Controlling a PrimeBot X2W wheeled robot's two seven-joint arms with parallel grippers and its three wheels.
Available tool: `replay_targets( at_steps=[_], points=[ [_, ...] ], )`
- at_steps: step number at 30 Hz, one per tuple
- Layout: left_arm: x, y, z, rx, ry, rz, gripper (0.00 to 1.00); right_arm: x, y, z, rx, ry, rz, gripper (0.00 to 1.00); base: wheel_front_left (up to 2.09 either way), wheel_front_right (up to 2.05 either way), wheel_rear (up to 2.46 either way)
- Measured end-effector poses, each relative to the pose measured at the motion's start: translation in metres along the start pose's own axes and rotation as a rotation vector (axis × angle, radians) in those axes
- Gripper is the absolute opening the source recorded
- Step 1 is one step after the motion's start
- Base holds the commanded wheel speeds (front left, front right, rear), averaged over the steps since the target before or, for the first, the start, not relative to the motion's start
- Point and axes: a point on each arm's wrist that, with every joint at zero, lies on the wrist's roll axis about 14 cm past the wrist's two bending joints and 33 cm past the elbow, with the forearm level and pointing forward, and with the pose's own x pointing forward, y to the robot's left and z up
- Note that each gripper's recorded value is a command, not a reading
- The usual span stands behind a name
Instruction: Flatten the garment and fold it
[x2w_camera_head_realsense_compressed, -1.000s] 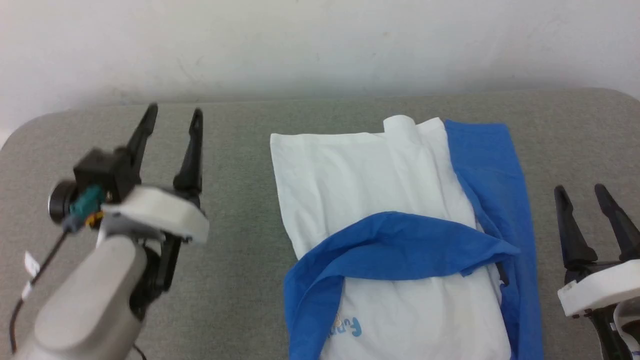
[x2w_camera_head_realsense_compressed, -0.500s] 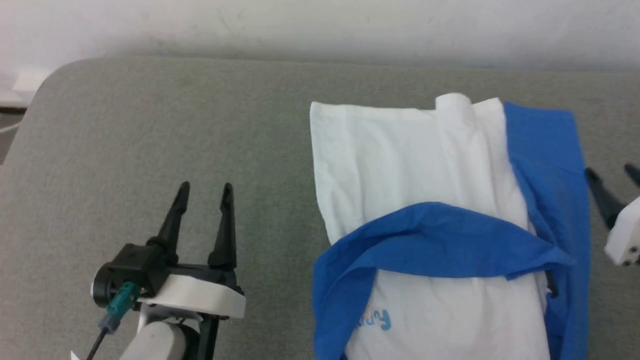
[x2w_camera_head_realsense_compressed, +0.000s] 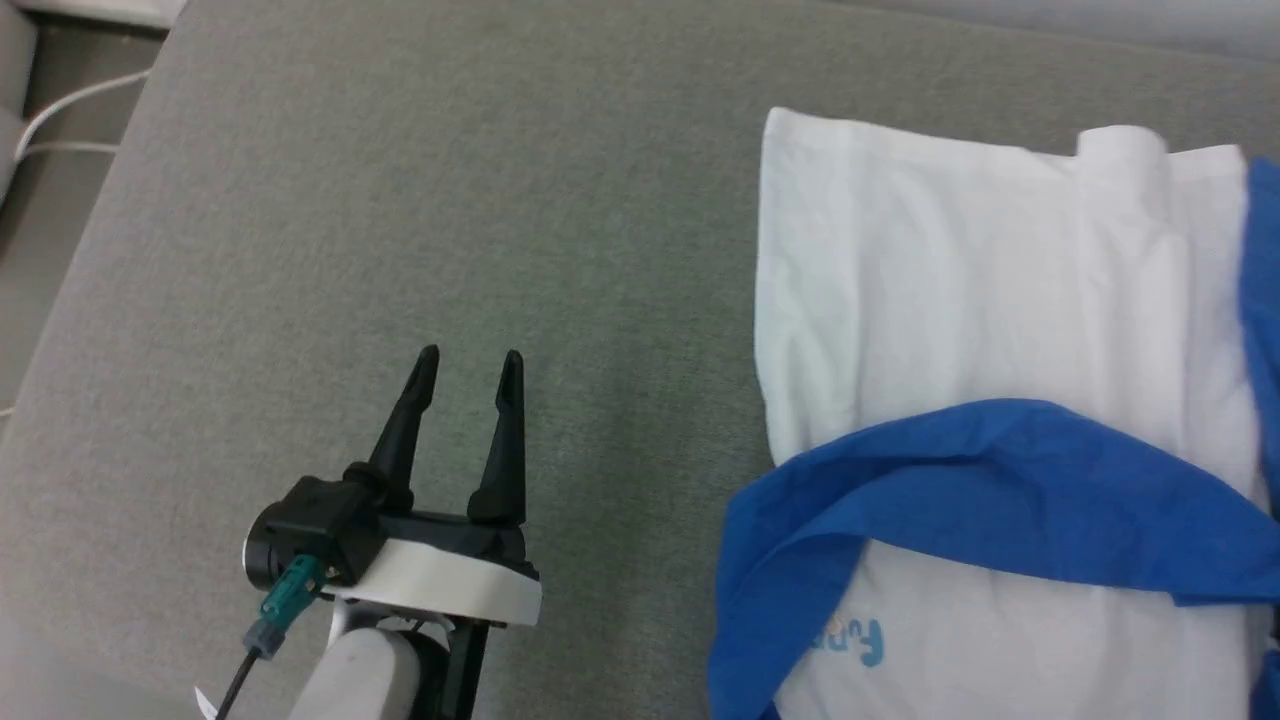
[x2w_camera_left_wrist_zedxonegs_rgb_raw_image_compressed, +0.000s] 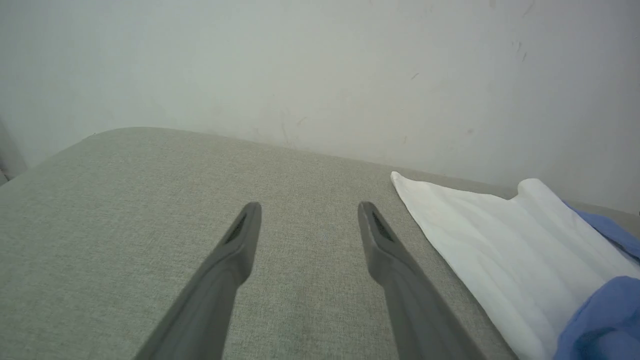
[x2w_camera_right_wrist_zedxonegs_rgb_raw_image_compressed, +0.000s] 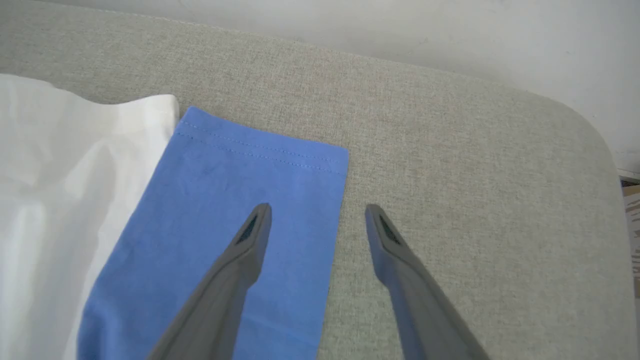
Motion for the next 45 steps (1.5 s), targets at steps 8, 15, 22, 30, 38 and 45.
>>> replay_targets(
  at_steps=[8,15,22,30,38,45],
  points=[
    [-0.004,0.021,-0.021,0.016,0.060,0.067,1.00,0.055,0.002,-0.027,0.003,0.123,-0.032,1.00,0.00,0.00,0.00],
    [-0.008,0.033,-0.034,0.040,0.100,0.097,1.00,0.076,0.003,-0.034,0.012,0.153,-0.039,1.00,0.00,0.00,0.00],
    [-0.007,0.032,-0.034,0.047,0.098,0.084,1.00,0.071,0.010,-0.033,0.067,0.114,-0.018,0.00,0.00,0.00,0.00],
    [-0.008,0.027,-0.020,0.044,0.052,0.056,1.00,0.040,-0.015,-0.030,0.108,-0.045,-0.084,0.00,0.00,0.00,0.00],
    [-0.018,0.016,-0.004,0.016,0.001,0.023,1.00,-0.022,-0.059,-0.001,0.146,-0.240,-0.181,0.00,0.00,0.00,0.00],
    [-0.028,0.004,0.008,-0.006,-0.039,-0.016,1.00,-0.092,-0.082,0.024,0.129,-0.394,-0.224,0.00,0.00,0.00,0.00]
  ],
)
